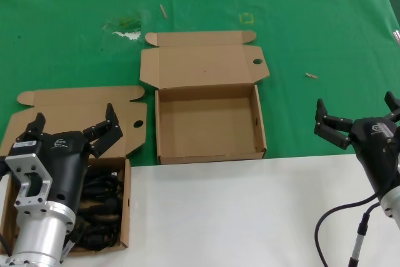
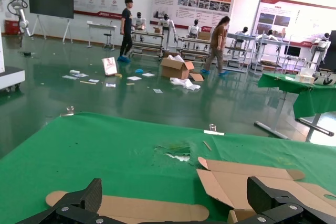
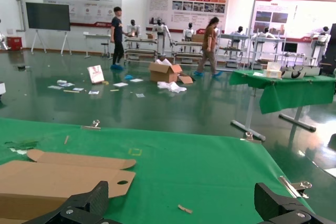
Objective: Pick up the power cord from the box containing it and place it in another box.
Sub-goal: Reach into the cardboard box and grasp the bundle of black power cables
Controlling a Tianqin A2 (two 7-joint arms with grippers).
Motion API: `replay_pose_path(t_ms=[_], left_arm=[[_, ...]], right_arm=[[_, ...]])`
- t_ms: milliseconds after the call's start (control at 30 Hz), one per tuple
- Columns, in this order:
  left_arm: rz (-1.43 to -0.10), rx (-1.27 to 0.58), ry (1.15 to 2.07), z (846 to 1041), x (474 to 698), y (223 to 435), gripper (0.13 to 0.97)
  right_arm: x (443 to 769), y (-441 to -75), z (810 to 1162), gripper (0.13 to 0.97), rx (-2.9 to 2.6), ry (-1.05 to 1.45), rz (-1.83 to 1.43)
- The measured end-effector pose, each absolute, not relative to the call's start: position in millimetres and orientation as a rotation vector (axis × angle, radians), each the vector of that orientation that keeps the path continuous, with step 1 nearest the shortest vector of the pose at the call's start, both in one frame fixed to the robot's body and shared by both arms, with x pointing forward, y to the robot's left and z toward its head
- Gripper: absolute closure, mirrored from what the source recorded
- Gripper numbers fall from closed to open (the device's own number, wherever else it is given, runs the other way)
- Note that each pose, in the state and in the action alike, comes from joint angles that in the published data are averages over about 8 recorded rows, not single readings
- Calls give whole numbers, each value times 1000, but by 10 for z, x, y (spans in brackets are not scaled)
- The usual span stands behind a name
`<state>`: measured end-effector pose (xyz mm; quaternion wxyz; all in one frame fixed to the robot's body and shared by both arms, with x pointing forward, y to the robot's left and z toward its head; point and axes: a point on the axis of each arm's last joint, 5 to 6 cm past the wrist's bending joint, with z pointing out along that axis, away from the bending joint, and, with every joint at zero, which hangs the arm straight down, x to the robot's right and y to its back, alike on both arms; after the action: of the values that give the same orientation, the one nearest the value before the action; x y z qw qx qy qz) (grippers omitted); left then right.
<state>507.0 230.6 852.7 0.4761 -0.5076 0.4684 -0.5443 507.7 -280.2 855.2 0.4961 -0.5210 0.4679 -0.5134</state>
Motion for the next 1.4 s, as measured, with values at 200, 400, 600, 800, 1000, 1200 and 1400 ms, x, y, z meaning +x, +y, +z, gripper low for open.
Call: replay_pose_path(t_ms=[200,400,600,800,1000,1200,1400], left_arm=[[-1330,-1241,1145,8527,5070,2306,132],[-1330,-1241,1145,8527,5070,2306,132],[-1330,-1241,1145,8527,5070,2306,132],[-1330,-1241,1145,8527,5070,2306,132],[-1330,-1241,1145,8527,5070,2306,132],[-1330,-1241,1145,8527,5070,2306,132],[-1312,-1182,1148,8599,5022,2412,132]], right_arm=[[5077,-2802,8552,130,-1262,1134,-1244],[5077,-2802,8552,130,-1262,1134,-1244],[5077,-2802,8552,130,-1262,1134,-1244],[5077,-2802,8552,130,-1262,1134,-1244],[5077,-2802,8552,130,-1262,1134,-1244],[5077,-2802,8552,135,-1262,1134,-1244],[5077,-2802,8552,166,-1262,1134,-1244]])
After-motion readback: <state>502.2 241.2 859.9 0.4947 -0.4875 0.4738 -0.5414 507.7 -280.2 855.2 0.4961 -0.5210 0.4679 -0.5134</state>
